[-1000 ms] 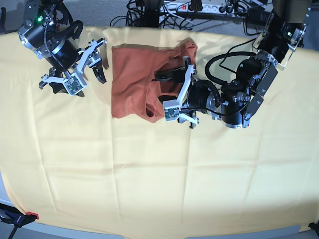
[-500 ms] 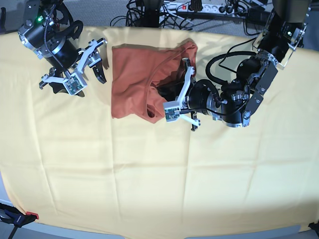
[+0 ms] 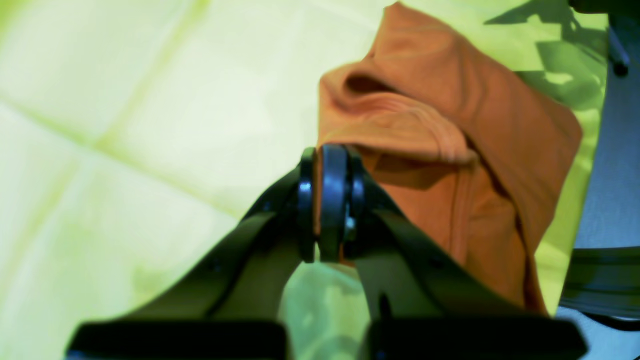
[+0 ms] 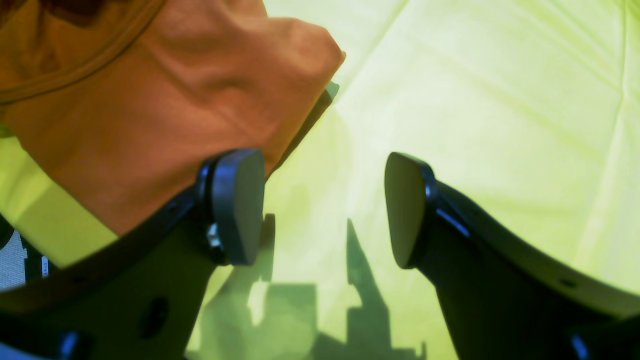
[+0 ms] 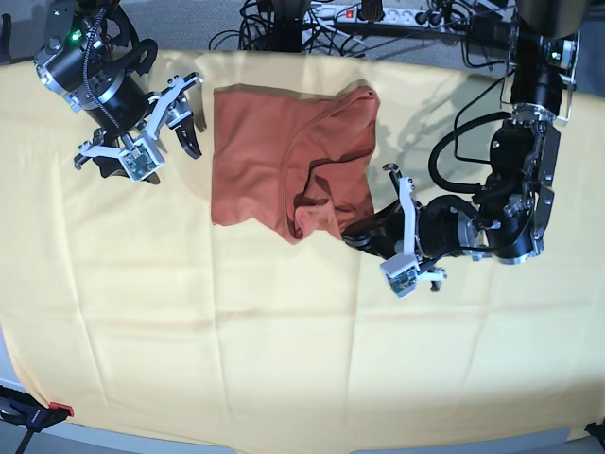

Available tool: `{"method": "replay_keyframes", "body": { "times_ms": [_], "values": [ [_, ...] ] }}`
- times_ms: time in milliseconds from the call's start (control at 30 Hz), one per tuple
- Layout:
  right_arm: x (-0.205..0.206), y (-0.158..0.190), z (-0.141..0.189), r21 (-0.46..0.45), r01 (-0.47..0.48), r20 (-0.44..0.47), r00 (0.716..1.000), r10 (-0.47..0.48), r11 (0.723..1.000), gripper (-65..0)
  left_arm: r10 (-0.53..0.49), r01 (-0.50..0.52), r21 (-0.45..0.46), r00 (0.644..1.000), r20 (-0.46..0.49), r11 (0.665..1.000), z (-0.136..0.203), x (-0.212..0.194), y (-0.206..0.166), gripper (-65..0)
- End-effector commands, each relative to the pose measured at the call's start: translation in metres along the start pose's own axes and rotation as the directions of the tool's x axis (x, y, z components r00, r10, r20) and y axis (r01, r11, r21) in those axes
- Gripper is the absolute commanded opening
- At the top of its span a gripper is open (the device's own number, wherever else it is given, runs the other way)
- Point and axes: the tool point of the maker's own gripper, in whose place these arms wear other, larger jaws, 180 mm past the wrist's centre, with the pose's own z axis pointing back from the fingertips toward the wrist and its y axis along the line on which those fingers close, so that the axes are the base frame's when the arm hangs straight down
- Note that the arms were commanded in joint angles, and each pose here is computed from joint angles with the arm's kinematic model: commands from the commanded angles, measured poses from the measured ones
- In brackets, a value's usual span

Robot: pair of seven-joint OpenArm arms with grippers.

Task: Fold the T-shirt properly
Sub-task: 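Tuck and flatten the bunched fabric with the left gripper, then grasp the shirt's sides with both grippers and pull it square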

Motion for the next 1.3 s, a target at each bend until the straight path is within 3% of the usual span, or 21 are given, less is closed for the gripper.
{"method": "replay_keyframes", "body": {
  "times_ms": [0, 200, 500, 567, 600, 700, 800, 933, 1033, 1067, 1133, 1267],
  "values": [
    [0.010, -0.001, 0.003, -0.003, -0.009, 0.044, 0.999, 0.010, 1.000, -25.2, -0.014, 0.013, 0.012, 0.999, 0.045, 1.000, 0.007, 0.012, 0.004, -65.0],
    [0.011, 0.000, 0.003, 0.002, -0.006, 0.048, 0.999, 0.006, 1.000, -25.2, 0.041, -0.040, 0.057, 0.999, -0.022, 0.998, 0.004, -0.025, 0.005, -65.0],
    [0.011, 0.000, 0.003, 0.003, -0.006, 0.048, 0.999, 0.006, 1.000, -25.2, 0.002, 0.000, 0.240, 1.000, -0.009, 0.971, 0.002, -0.047, 0.051, -65.0],
    [0.011, 0.000, 0.003, 0.004, -0.005, 0.049, 0.999, 0.005, 1.000, -25.2, 0.008, -0.001, 0.310, 1.000, -0.021, 0.951, 0.006, -0.049, 0.066, -65.0],
    [0.011, 0.000, 0.003, 0.004, -0.005, 0.049, 0.999, 0.005, 1.000, -25.2, 0.011, 0.002, 0.348, 0.999, -0.035, 0.937, 0.009, -0.050, 0.074, -63.4],
    [0.012, 0.001, 0.003, 0.007, -0.004, 0.051, 0.999, 0.003, 1.000, -25.2, 0.010, 0.016, 0.438, 0.998, -0.058, 0.899, 0.020, -0.046, 0.095, -45.6],
    [0.015, 0.005, 0.004, 0.030, 0.010, 0.069, 0.998, -0.012, 1.000, -25.2, 0.032, -0.014, 0.455, 0.999, -0.032, 0.890, 0.028, -0.037, 0.103, -33.5],
    [0.017, 0.008, 0.004, 0.051, 0.002, 0.078, 0.997, -0.006, 0.999, -25.2, 0.080, -0.071, 0.376, 0.997, -0.010, 0.924, 0.027, -0.028, 0.095, -32.7],
    [0.017, 0.008, 0.004, 0.051, 0.003, 0.079, 0.997, -0.007, 0.999, -25.2, 0.056, -0.064, 0.190, 0.997, 0.047, 0.980, 0.018, -0.012, 0.063, -35.0],
    [0.017, 0.008, 0.004, 0.051, 0.003, 0.080, 0.997, -0.007, 0.999, -25.2, 0.066, -0.076, 0.129, 0.995, 0.078, 0.989, 0.017, -0.006, 0.052, -41.3],
    [0.018, 0.008, 0.004, 0.051, 0.002, 0.084, 0.996, -0.007, 0.999, -25.2, 0.113, -0.119, 0.051, 0.987, 0.113, 0.992, 0.016, 0.001, 0.040, -65.0],
    [0.024, 0.008, 0.004, 0.050, 0.000, 0.120, 0.993, -0.006, 0.999, -26.1, 0.183, -0.173, -0.074, 0.972, 0.148, 0.982, 0.016, 0.009, 0.019, -65.0]
  ]
}}
